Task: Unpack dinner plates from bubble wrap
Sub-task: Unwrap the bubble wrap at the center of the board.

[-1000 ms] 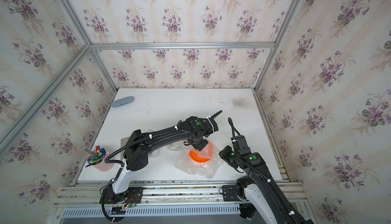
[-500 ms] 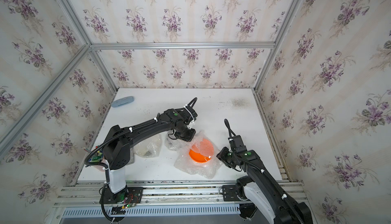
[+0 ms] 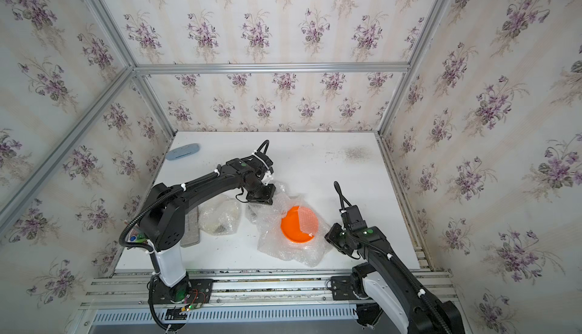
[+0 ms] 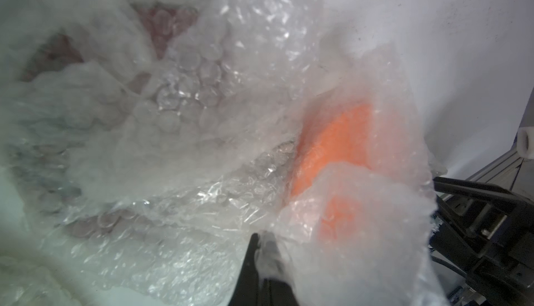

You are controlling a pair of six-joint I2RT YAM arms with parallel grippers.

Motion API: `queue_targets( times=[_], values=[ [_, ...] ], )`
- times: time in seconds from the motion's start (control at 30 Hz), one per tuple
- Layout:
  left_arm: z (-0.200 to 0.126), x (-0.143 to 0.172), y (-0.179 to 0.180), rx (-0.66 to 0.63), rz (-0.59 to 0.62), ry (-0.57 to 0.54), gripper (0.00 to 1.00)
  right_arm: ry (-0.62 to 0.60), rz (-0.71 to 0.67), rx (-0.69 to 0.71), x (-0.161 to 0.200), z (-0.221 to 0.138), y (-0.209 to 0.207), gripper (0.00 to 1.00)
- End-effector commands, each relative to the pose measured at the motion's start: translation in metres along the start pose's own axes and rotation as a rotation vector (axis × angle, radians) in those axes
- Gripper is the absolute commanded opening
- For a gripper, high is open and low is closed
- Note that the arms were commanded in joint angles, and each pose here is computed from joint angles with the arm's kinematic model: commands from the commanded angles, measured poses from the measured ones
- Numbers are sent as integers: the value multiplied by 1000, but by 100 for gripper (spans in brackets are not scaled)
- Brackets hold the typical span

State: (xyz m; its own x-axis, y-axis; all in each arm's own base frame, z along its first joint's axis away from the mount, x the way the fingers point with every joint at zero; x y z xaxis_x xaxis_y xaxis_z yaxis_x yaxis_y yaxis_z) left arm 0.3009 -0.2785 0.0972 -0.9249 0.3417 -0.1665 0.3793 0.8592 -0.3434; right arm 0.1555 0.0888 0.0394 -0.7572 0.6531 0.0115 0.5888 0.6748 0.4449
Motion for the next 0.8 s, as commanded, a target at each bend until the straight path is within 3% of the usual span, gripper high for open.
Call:
queue_targets(
  times=[0.0,0.2,0.33,0.5,0.63,0.77],
  values=[
    [0,-2,10,14,-17,-4,1,-38,-1,4,-6,-10,4,44],
    [9,1,25,14,-36,27,15,-77,-39,-26,-13,-27,18,44],
    [2,-2,35,1,-57,6,31,-102,-69,-53,-16,-38,29,45],
    [-28,-8,41,-6,-71,-60,64,-130,-136,-72,-24,-56,48,46],
    [-65,-3,37,-37,-57,-112,78,-133,-184,-95,-26,-69,62,50],
    [-106,7,25,-39,-46,-167,84,-117,-237,-111,-24,-76,72,52]
  ],
)
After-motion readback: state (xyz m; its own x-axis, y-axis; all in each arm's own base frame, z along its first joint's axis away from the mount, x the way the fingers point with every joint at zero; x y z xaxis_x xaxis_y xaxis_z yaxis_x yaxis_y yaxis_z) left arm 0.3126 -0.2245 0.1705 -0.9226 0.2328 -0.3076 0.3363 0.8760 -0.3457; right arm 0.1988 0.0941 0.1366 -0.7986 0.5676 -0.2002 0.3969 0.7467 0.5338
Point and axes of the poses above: each gripper's point midway between its finger pads, its own z axis out along the fingers, its own y axis along the line the jaws close on, x = y × z, the point moved 1 cm from there along -z, back along the fingers, and after that the axes turned 10 degrees about z, right-handed, at the moved point
